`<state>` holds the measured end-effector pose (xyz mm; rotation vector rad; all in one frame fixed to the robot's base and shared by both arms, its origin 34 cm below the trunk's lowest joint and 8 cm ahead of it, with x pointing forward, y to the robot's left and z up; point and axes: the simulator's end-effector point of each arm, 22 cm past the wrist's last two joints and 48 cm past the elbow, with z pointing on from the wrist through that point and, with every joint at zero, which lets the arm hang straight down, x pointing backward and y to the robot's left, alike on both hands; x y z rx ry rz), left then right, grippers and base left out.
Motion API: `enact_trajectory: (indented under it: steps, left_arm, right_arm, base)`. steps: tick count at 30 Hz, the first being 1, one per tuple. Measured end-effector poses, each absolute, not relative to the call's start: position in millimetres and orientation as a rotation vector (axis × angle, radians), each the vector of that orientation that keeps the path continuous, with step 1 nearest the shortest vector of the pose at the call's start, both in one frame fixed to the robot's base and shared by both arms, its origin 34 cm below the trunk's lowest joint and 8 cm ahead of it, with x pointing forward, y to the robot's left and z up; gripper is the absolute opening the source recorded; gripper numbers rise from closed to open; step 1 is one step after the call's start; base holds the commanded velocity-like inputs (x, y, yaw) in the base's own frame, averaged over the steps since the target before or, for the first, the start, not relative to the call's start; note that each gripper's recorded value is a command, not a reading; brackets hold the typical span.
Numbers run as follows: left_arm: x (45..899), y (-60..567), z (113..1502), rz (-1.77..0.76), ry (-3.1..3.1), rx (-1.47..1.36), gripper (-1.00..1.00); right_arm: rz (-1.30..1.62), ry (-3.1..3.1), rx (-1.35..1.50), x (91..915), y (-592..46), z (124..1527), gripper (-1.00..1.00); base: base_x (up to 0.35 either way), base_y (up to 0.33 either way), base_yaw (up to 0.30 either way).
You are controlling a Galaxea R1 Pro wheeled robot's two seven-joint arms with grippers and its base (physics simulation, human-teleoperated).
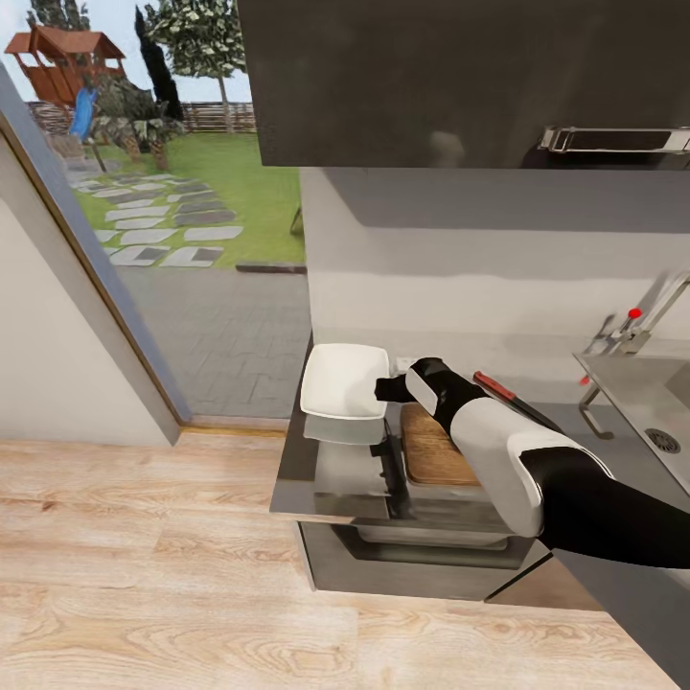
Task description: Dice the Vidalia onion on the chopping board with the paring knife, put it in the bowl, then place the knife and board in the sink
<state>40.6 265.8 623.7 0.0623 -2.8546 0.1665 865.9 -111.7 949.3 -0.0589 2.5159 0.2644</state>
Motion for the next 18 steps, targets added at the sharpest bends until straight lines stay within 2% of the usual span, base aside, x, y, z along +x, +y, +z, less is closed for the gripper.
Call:
enact_trajectory:
  steps: [18]
  left_arm:
    - [40.6, 265.5, 623.7, 0.167, -2.855, 0.062, 1.0]
  right_arm:
    - [0.27, 2.517, -0.052, 865.6, -112.0, 948.9, -1.0]
  base:
    - [0.0, 0.0, 0.0]
